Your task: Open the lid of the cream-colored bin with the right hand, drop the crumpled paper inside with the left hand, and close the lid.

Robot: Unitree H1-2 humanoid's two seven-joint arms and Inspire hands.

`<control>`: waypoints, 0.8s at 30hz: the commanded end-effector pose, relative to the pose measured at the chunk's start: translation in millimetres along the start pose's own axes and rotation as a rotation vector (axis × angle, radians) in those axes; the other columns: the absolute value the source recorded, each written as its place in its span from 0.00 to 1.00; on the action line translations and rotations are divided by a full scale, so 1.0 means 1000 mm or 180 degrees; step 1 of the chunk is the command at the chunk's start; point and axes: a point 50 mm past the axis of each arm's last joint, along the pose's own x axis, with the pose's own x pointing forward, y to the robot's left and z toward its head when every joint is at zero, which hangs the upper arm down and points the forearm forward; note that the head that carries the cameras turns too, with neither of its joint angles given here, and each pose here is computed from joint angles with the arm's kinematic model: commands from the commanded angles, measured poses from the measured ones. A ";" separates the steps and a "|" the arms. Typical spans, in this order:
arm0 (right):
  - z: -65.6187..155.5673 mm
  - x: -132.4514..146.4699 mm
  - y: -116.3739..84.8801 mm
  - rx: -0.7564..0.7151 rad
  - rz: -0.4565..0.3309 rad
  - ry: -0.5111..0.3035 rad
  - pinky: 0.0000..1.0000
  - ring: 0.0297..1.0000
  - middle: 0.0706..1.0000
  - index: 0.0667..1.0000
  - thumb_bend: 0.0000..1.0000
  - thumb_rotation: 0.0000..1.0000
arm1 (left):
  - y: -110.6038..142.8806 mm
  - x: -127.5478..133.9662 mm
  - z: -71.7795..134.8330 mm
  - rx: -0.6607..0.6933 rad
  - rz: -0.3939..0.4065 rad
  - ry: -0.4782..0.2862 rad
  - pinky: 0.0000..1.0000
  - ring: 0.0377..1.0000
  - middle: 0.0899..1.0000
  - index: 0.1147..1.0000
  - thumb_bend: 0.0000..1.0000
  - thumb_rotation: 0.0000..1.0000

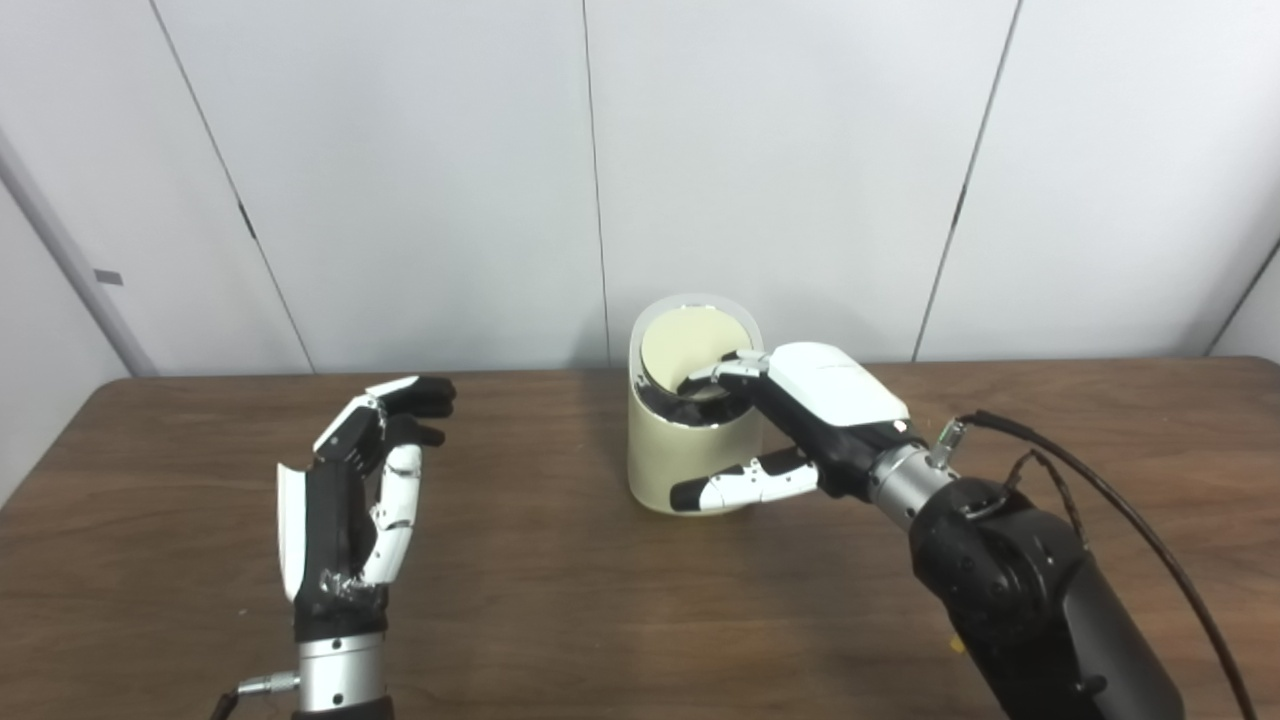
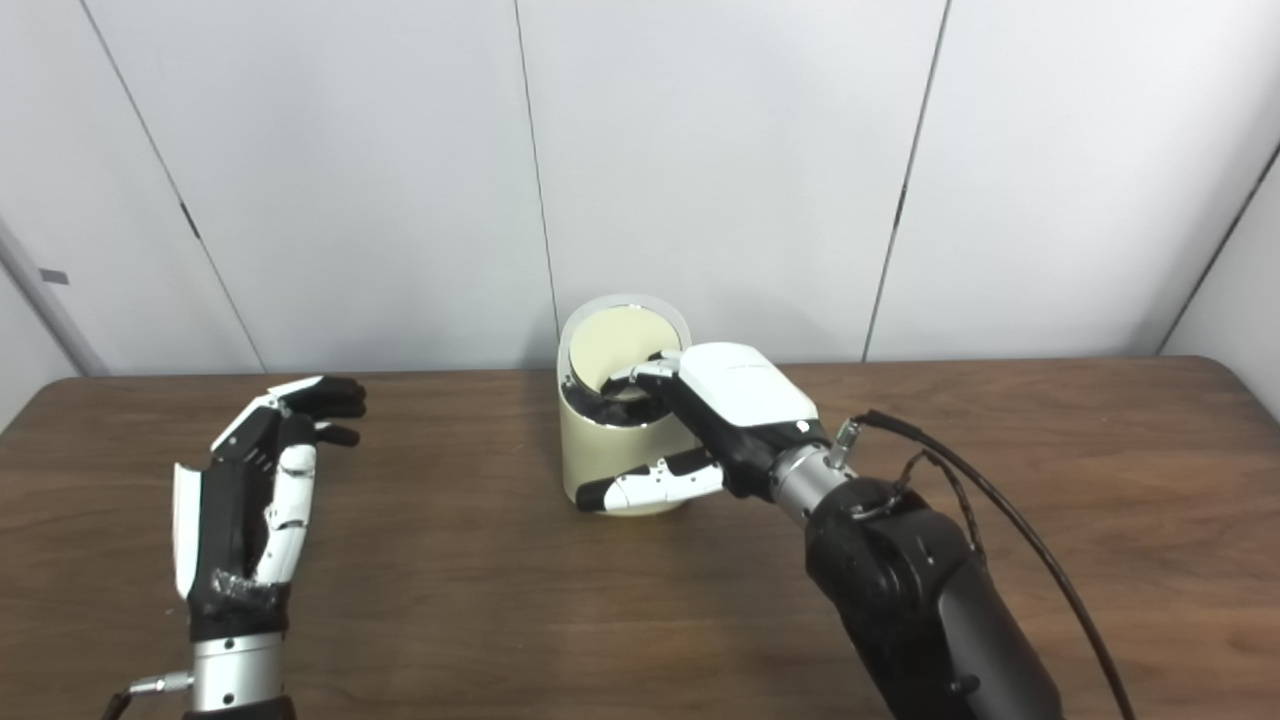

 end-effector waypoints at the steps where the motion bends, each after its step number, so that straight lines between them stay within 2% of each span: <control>1: -0.007 0.003 0.015 0.0083 0.0238 0.0142 0.85 0.89 0.80 0.76 0.95 0.88 | 0.001 0.007 0.010 -0.0049 0.0002 -0.0180 0.54 0.63 0.62 0.60 0.34 0.77; 11: -0.009 0.005 0.027 0.0054 0.0401 0.0279 0.85 0.89 0.80 0.77 0.97 0.90 | -0.002 0.008 0.009 -0.0046 -0.0009 -0.0181 0.54 0.62 0.62 0.60 0.34 0.78; 24: -0.012 0.006 0.043 0.0111 0.0524 0.0320 0.87 0.90 0.82 0.78 0.97 0.91 | -0.002 0.008 0.010 -0.0053 0.0004 -0.0192 0.55 0.63 0.63 0.60 0.32 0.76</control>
